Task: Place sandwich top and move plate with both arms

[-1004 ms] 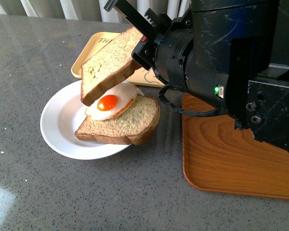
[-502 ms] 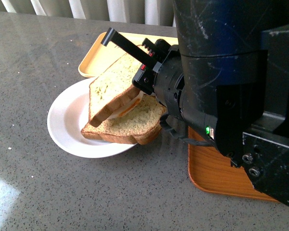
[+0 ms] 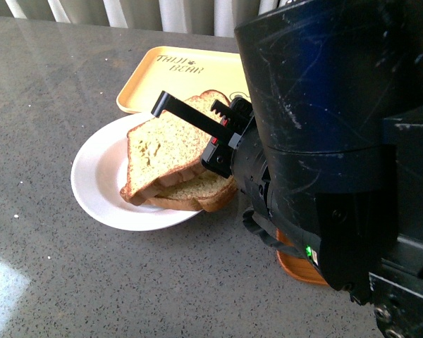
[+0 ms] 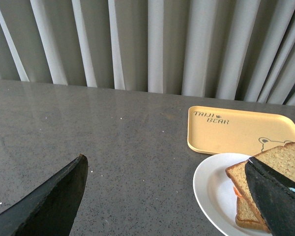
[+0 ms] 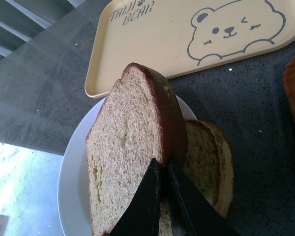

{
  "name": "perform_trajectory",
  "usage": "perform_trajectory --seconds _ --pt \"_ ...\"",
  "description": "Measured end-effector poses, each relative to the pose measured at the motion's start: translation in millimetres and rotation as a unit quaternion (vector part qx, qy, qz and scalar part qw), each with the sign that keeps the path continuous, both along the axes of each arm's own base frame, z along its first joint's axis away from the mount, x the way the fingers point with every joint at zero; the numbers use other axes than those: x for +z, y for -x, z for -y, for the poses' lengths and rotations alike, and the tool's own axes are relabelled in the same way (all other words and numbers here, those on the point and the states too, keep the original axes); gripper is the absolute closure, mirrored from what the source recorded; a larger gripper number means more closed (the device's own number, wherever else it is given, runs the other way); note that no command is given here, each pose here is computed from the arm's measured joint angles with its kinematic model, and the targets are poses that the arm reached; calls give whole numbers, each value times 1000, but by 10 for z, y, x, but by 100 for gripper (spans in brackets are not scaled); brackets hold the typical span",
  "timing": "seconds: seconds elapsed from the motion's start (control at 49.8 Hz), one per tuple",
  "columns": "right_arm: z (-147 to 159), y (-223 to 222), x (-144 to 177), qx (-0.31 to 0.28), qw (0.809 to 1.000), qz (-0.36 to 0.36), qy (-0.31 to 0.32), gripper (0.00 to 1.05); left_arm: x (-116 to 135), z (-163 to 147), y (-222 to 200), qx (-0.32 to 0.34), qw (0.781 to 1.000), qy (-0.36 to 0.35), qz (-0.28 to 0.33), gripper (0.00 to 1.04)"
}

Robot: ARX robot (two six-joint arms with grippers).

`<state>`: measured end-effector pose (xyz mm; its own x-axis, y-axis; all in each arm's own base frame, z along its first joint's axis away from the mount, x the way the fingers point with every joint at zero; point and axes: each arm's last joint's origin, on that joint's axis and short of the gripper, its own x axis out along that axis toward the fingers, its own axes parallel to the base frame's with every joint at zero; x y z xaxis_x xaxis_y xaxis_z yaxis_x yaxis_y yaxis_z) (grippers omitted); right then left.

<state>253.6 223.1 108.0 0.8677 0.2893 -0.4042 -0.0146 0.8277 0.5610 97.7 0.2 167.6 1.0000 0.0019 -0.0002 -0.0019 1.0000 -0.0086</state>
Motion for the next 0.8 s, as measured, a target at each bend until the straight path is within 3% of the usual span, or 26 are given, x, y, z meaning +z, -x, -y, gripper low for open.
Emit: perform_trajectory --seconds 0.502,0.803 --pt "12 153 -9 8 1000 -8 13 102 0 0 0 0 1000 0 0 9" --pt "27 191 21 10 1000 -6 11 61 0 0 0 0 1000 0 0 9"
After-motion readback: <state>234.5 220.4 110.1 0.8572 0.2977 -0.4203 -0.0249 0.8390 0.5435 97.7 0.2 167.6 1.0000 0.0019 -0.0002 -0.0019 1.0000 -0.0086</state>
